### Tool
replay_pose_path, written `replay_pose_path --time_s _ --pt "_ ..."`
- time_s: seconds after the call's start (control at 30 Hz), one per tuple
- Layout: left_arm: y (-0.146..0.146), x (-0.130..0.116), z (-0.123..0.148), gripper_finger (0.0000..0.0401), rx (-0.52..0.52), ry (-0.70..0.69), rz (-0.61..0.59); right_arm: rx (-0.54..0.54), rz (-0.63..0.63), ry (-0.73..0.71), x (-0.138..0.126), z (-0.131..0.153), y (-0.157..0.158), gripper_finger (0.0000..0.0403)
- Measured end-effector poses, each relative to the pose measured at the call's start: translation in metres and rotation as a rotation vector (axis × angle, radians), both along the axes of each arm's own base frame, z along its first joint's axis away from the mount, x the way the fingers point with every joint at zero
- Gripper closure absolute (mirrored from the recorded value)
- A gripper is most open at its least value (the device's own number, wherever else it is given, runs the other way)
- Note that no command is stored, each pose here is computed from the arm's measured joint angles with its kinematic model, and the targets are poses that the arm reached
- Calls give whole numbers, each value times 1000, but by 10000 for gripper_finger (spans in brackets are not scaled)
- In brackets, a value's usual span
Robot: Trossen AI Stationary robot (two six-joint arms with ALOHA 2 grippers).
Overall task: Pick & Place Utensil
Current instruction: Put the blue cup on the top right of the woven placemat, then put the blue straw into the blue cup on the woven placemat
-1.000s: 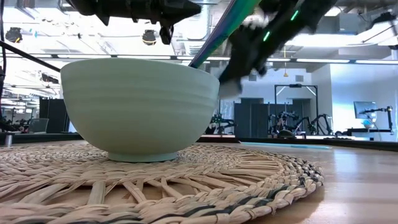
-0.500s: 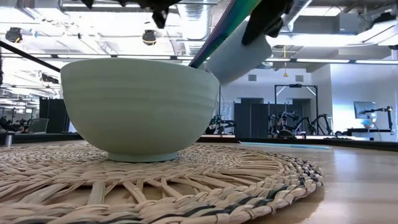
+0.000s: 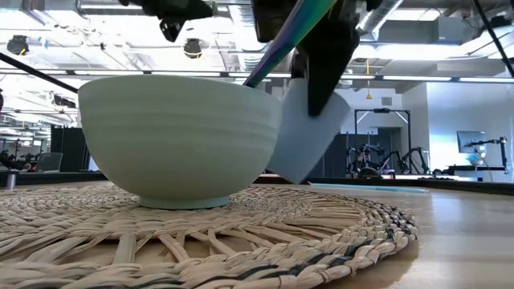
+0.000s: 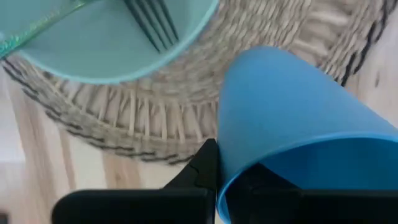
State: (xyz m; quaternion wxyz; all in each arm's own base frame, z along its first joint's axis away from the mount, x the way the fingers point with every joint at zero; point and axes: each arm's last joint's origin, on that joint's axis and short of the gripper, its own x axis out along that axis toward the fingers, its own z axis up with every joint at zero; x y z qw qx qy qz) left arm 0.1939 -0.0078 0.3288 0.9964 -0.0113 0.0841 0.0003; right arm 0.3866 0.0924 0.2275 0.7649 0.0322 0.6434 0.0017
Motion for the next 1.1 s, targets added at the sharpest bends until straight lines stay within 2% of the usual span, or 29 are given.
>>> replay_pose_path --time_s 0.13,0.27,0.33,0.5,0.83,1.0,1.1 --pt "0 1 -16 393 2 51 0 1 -8 111 10 -9 -8 397" --pt "0 1 -35 396 5 103 1 124 -11 140 19 -10 -15 397" --pt "0 1 -41 395 8 119 13 145 -5 142 21 -10 -17 395" --pt "1 1 -52 393 8 137 23 98 32 116 22 -8 -20 365" --pt "1 1 -56 393 -20 137 30 103 33 71 24 -1 -21 287" --pt "1 1 -55 395 -22 129 30 106 18 42 27 15 -22 267" --pt "1 1 -55 392 -26 123 31 110 29 16 28 35 -21 263"
